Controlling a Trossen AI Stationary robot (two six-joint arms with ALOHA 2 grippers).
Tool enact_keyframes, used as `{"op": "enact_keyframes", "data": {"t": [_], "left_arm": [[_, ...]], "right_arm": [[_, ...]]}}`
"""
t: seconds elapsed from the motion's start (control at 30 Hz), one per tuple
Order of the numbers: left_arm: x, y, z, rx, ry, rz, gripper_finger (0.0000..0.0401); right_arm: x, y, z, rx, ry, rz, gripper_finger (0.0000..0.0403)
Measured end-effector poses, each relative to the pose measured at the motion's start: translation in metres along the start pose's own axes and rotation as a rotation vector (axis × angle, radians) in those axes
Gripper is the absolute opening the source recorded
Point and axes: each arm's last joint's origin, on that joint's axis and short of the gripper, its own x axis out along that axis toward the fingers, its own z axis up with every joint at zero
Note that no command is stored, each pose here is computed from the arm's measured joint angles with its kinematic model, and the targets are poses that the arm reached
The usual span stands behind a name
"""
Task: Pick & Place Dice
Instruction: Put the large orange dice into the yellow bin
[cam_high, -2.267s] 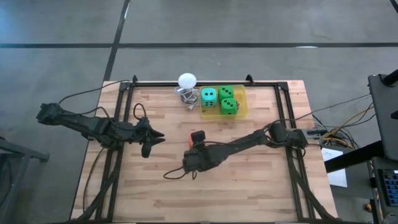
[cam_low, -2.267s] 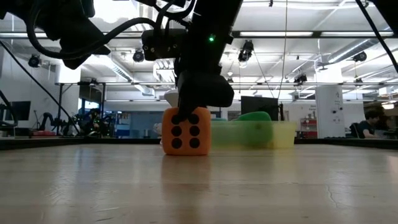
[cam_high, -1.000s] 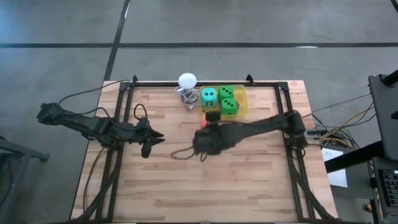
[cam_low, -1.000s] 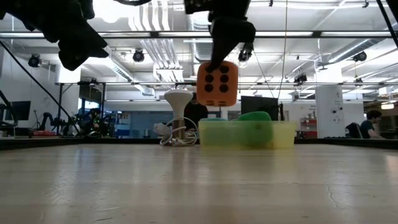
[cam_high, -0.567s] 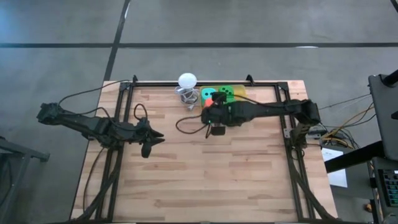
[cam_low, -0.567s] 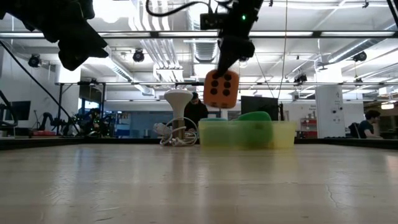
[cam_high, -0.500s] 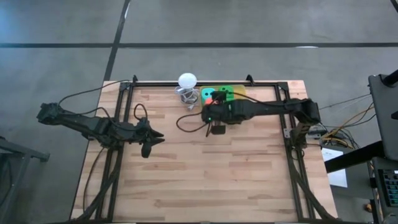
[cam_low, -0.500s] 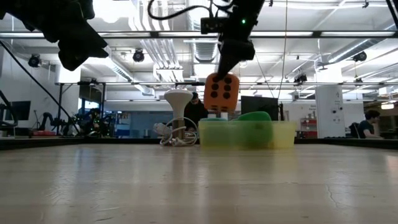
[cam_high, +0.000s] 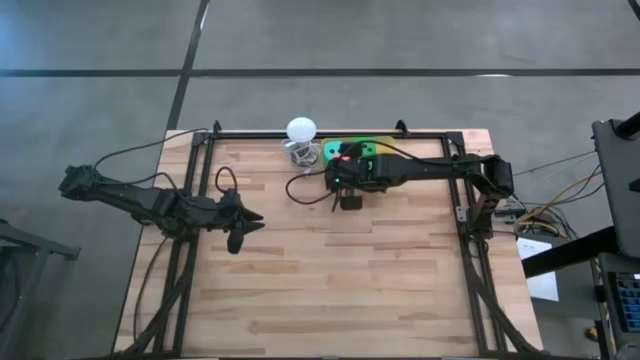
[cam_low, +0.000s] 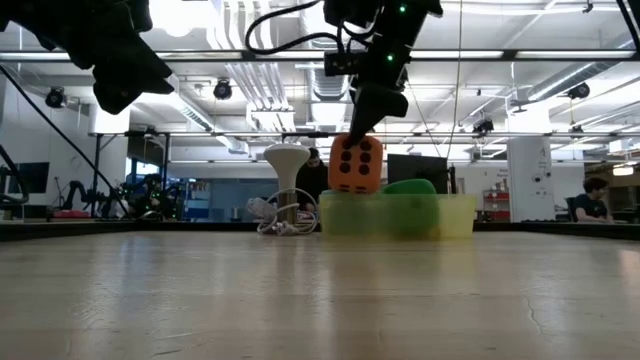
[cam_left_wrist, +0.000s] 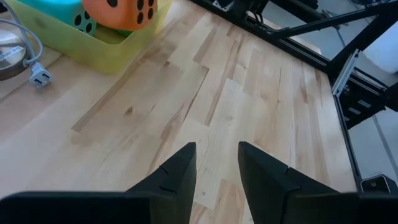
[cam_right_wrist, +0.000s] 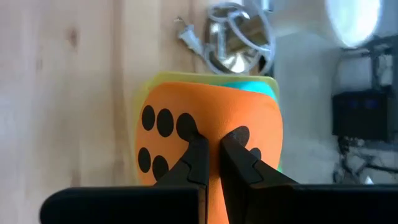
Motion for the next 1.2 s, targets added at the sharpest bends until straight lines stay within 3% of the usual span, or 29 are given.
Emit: {"op": "enact_keyframes", "data": {"t": [0.73,1.2], "left_arm": [[0.000,0.000,0.000,-0.002,0.002,0.001,0.0124],[0.000,0.000,0.000,-0.003,0.000,0.001,0.0124]], "right_arm": [[0.029,-0.010,-0.017,-0.036,0.017,0.015,0.0010],[0.067,0.011,-0.016,-0.083,0.098,0.064,0.0011]]}}
